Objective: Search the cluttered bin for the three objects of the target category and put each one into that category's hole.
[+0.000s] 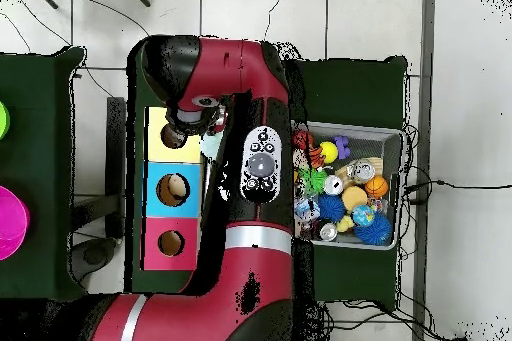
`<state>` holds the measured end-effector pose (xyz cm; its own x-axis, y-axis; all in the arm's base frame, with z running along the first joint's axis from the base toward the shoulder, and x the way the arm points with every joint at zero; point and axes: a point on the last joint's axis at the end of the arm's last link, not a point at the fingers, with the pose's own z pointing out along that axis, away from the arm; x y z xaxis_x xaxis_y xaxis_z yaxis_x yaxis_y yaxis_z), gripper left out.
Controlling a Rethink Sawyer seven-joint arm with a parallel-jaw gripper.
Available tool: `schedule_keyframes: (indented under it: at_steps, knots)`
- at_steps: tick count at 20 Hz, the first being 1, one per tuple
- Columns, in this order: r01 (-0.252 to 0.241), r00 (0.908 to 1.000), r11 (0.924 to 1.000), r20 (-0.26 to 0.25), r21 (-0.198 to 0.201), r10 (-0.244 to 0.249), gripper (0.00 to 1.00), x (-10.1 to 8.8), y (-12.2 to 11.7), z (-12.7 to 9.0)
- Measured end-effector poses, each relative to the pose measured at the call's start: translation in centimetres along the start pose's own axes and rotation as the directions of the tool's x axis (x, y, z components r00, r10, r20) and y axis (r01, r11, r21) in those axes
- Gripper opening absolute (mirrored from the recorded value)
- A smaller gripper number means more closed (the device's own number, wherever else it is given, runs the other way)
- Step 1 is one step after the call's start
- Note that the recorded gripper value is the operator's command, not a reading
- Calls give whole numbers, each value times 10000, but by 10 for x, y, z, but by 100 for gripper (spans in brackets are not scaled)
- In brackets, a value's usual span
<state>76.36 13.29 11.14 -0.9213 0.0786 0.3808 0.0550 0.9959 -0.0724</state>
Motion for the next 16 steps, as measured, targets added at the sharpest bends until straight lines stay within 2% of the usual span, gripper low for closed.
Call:
schedule_keyframes:
  at_steps: [1,3,4,7,9,12,13,16]
  knots:
    - [-6,10000,10000,-7,-29,6,0,0,0,0]
    - [-154,9999,9985,-46,-530,152,0,-1,3,-5]
    - [-434,9991,9928,-84,-1113,428,0,-4,5,-13]
    - [-843,9964,9823,-162,-1672,828,0,-7,3,-21]
    - [-1513,9885,9627,-326,-2244,1478,0,-11,-1,-30]
    - [-1893,9819,9507,-442,-2457,1841,0,-12,-2,-33]
    - [-2083,9781,9443,-503,-2548,2022,0,-12,-1,-35]
    - [-2340,9722,9349,-580,-2667,2268,0,-12,0,-38]
